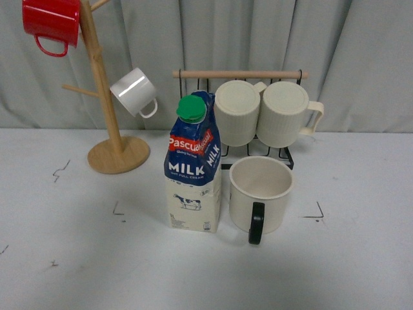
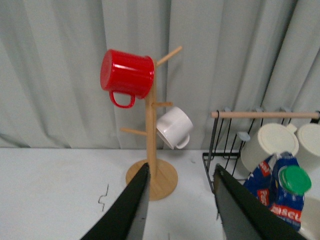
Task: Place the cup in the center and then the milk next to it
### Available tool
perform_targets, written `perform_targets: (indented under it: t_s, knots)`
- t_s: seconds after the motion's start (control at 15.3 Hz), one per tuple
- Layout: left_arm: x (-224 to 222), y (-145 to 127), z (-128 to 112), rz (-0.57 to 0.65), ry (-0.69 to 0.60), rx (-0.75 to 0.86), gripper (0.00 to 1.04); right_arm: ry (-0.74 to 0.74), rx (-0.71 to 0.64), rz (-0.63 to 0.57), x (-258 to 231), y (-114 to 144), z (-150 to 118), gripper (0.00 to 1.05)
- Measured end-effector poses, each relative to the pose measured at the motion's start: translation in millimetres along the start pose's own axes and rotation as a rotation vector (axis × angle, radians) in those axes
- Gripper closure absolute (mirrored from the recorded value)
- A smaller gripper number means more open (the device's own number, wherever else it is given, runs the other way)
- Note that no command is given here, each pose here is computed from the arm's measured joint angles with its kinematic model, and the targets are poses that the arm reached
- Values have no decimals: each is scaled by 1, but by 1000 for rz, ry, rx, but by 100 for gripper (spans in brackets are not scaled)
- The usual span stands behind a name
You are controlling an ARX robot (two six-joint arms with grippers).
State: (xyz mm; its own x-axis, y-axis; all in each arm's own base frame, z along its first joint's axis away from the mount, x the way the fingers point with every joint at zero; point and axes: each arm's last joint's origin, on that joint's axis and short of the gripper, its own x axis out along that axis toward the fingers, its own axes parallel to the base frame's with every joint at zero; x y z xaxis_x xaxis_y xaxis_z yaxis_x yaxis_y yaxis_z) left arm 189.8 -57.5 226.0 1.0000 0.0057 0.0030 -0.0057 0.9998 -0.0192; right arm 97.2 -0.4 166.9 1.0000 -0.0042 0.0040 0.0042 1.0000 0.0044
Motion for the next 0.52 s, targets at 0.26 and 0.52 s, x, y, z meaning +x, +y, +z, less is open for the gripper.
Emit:
perform_targets:
  t_s: [0.26, 0.52]
  knots:
    - [-25, 28, -23, 2, 7, 4, 103, 0, 0, 0, 0, 0, 0, 6]
    - [-42, 42, -38, -4, 12, 5, 103, 0, 0, 0, 0, 0, 0, 6]
